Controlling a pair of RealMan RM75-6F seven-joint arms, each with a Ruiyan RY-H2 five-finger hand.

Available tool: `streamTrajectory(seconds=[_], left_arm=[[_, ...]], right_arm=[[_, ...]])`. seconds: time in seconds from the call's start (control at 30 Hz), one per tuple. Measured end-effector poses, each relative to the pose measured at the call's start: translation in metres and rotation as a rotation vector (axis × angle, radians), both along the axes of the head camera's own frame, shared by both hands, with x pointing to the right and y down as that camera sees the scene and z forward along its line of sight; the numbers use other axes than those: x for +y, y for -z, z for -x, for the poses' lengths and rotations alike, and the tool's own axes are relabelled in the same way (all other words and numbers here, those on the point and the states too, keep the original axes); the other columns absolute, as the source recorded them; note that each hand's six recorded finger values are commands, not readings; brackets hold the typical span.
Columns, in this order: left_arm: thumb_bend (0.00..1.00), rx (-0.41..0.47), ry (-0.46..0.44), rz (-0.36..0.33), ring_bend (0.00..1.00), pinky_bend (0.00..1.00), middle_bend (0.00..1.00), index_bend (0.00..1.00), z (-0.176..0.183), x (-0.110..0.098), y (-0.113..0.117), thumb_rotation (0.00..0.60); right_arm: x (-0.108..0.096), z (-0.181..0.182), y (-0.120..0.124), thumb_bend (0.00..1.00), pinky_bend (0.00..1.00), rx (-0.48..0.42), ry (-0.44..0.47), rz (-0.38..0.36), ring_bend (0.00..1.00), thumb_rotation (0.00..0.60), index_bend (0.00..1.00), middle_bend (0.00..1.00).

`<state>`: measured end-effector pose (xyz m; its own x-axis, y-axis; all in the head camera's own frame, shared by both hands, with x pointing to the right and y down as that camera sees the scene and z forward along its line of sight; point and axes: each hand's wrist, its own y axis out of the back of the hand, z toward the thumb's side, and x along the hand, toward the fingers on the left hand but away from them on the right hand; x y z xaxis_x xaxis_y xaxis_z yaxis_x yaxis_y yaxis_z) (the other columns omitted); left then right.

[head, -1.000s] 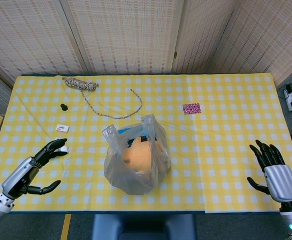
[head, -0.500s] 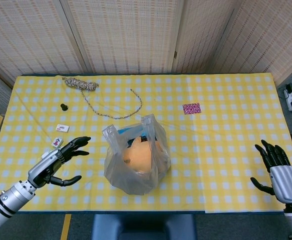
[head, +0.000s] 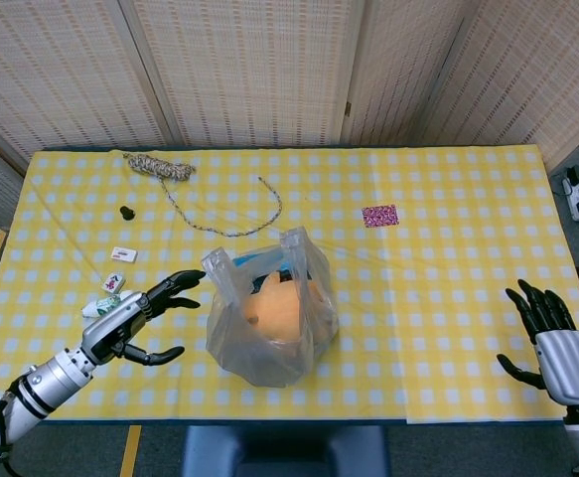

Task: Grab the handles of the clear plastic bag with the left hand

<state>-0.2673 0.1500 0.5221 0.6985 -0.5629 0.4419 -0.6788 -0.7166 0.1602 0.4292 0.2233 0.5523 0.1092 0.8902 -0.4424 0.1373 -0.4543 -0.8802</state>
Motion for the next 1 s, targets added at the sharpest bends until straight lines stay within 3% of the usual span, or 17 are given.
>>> streamTrajectory(seconds=[1.0], left_arm=[[0.33, 0.071, -0.077, -0.023, 0.08, 0.25, 0.07, 0.07, -0.041, -0.012, -0.003, 0.600]], right_arm=[[-0.001, -0.005, -0.002, 0.25, 0.00, -0.009, -0.014, 0.022, 0.00, 0.600, 0.00, 0.00]])
